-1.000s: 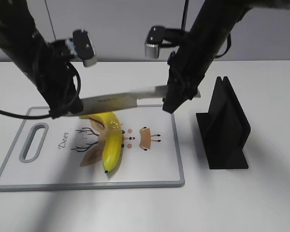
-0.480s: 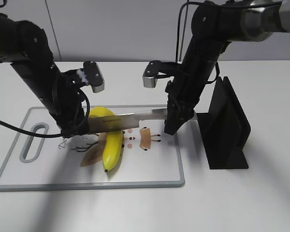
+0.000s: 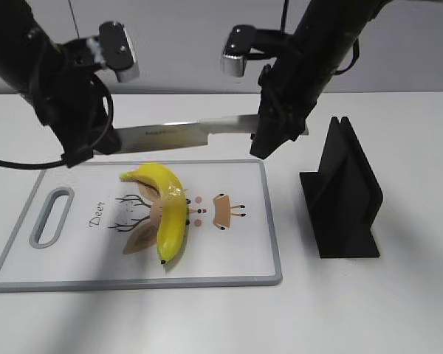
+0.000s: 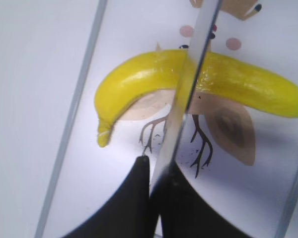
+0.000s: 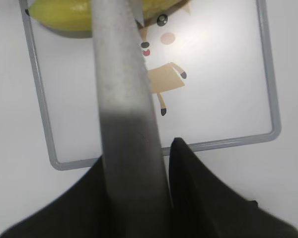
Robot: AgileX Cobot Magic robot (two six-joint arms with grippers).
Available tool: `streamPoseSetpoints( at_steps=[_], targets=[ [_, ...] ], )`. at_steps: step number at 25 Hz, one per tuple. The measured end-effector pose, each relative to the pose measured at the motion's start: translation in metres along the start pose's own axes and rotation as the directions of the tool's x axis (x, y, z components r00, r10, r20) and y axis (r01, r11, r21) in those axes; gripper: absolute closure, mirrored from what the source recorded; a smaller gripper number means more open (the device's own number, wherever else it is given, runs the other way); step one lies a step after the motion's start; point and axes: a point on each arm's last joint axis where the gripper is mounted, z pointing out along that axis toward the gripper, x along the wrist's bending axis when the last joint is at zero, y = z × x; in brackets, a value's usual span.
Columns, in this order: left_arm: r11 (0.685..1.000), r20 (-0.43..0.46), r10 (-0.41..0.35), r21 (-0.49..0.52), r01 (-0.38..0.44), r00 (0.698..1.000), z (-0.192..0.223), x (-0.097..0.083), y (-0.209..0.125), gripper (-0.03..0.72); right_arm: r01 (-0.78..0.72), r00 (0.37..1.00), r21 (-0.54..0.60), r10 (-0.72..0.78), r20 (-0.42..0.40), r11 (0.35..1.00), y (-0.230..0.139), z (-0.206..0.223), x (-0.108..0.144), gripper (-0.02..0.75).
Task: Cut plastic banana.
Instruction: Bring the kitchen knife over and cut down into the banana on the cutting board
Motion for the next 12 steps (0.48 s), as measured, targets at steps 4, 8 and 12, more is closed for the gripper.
streamPoseSetpoints(
  at_steps=[4, 8, 12],
  targets=[
    [0.999, -0.066, 0.028, -0.042, -0.031, 0.997, -0.034, -0.003, 0.007, 0.662, 0.023, 0.998, -0.042, -0.021, 0.052, 0.999, 0.006, -0.032, 0.010, 0.510],
    [0.997, -0.091, 0.036, -0.062, -0.041, 0.995, -0.047, -0.006, 0.009, 0.662, 0.042, 0.996, -0.062, -0.036, 0.082, 0.997, 0.009, -0.048, 0.016, 0.510],
    [0.997, -0.092, 0.037, -0.063, -0.042, 0.995, -0.047, -0.006, 0.009, 0.662, 0.045, 0.996, -0.061, -0.040, 0.084, 0.997, 0.010, -0.047, 0.016, 0.510]
  ],
)
